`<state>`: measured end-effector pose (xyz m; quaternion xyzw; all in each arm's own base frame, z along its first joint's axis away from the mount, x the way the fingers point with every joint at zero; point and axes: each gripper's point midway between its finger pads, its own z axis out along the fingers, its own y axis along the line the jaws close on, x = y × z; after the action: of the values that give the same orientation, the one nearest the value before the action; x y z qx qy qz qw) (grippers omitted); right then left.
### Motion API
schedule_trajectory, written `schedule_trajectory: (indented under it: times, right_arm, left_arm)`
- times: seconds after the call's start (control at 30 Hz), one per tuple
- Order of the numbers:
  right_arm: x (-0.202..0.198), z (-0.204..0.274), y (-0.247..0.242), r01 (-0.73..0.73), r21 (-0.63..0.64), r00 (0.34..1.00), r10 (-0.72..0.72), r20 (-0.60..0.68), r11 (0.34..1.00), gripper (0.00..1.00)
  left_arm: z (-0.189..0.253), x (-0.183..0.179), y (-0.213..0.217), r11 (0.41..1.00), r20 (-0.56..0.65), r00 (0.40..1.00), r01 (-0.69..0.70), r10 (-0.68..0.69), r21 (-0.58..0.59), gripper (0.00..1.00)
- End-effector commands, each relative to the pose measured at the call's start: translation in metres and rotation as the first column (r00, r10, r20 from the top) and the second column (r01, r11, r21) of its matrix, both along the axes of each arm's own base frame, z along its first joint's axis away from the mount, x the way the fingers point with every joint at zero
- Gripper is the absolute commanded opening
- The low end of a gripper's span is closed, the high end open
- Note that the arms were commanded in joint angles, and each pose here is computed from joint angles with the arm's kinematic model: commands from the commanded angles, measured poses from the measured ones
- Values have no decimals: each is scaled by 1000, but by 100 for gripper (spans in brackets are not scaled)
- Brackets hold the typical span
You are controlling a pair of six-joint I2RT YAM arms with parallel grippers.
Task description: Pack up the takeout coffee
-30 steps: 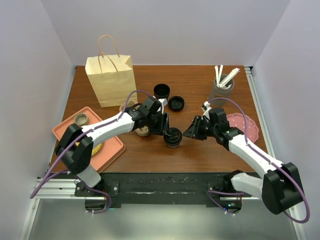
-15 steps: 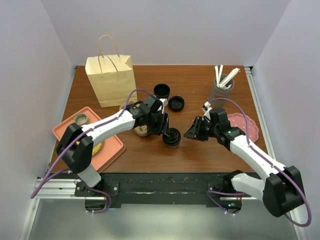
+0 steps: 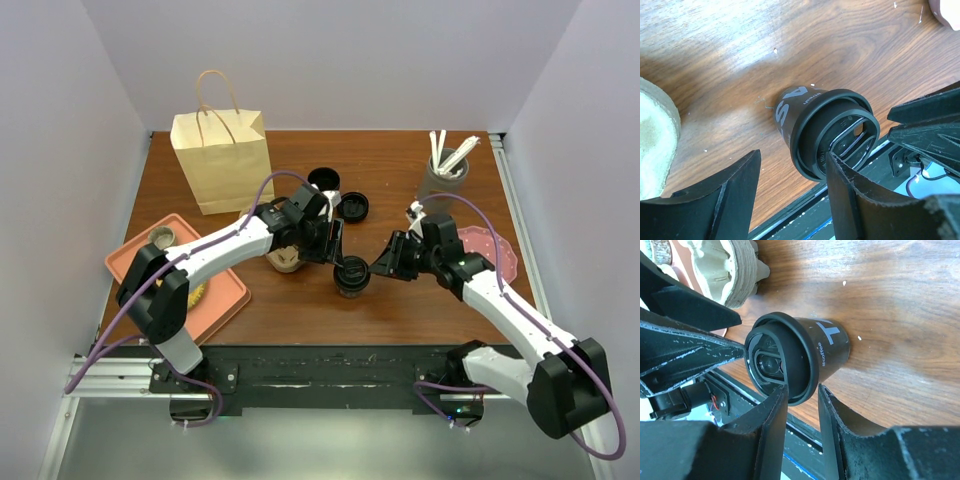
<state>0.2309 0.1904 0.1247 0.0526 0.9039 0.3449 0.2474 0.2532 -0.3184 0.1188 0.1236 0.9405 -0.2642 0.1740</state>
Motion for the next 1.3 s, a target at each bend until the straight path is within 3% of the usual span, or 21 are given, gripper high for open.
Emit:
schedule_trajectory:
  times: [0.0, 0.37, 0.8, 1.07, 1.27]
  right_arm:
    - [-2, 18, 1, -20, 15, 999, 19, 44, 1000, 35]
    - [-32, 3, 16, -65, 133, 997, 70, -34, 989, 37]
    - [-33, -14, 38, -56, 163, 996, 66, -57, 985, 37]
    - [-29, -37, 19, 59, 75, 996, -53, -76, 995, 34]
    - [-46, -70, -5, 142, -24, 979, -144, -145, 990, 25]
  left_arm:
    - [21, 9, -13, 997, 54, 997, 49, -46, -64, 59]
    - [8, 13, -12, 994, 85, 991, 104, -101, -26, 56]
    - [-11, 12, -4, 994, 83, 991, 107, -107, 12, 51]
    - [-26, 6, 5, 996, 56, 995, 80, -82, 41, 49]
    - [-41, -1, 16, 995, 32, 997, 62, -65, 80, 48]
